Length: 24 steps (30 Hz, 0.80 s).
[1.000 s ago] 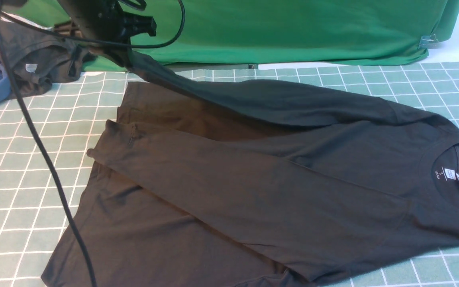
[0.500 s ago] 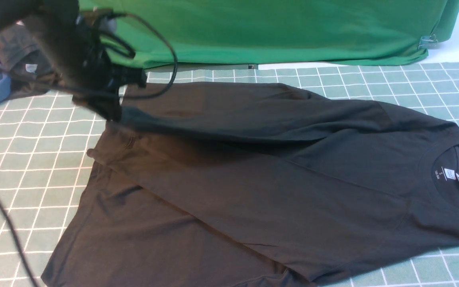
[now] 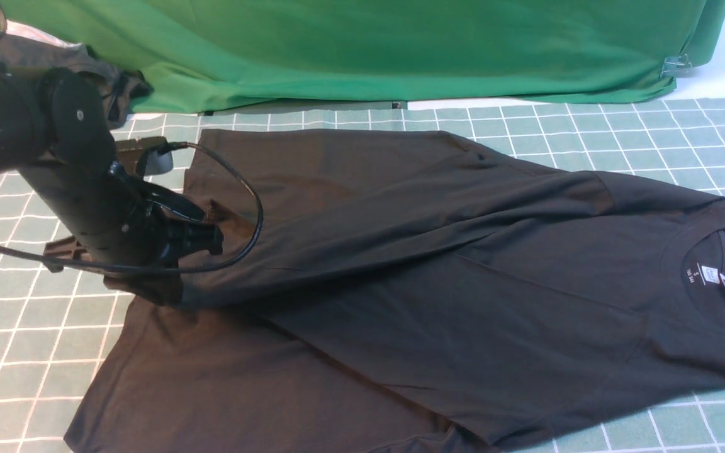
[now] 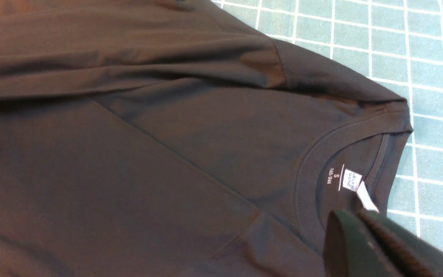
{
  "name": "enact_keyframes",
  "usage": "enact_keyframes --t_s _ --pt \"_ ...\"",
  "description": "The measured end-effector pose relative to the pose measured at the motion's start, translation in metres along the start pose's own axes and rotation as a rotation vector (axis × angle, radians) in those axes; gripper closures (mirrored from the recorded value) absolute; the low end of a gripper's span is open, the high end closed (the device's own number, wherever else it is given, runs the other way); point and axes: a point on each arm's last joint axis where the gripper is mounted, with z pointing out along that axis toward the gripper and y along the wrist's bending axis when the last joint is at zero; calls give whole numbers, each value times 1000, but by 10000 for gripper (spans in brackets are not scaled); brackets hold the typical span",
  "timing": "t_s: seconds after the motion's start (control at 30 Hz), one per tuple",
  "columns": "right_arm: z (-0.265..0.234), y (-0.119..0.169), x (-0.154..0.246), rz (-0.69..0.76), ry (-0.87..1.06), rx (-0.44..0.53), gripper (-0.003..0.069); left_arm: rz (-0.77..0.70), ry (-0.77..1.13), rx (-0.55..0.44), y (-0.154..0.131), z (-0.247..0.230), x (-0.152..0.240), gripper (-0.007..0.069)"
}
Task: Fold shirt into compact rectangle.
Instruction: 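Fold the left side of the dark shirt inward over its body with the left gripper, then grasp the near edge of the shirt at its hem and shoulder corners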
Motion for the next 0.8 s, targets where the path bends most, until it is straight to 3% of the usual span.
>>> enact_keyframes --t_s 0.13,0.23,0.37,0.4,0.43,0.63,0.8 --pt "0 0 0 1 1 -2 637 -11 8 10 0 4 3 580" --pt "0 0 0 2 1 -4 637 -13 19 7 1 6 6 510" --pt "4 0 4 -1 7 -4 637 -3 53 -11 2 7 9 340" --pt "4 0 5 -1 9 -4 637 -3 58 -12 3 7 10 332" --pt "7 0 8 -1 21 -4 637 12 110 -51 6 6 14 268" --pt "9 0 12 -2 33 -5 637 -22 218 -205 23 10 38 190" --pt "9 1 11 -2 29 -5 637 -56 215 -223 33 20 71 197"
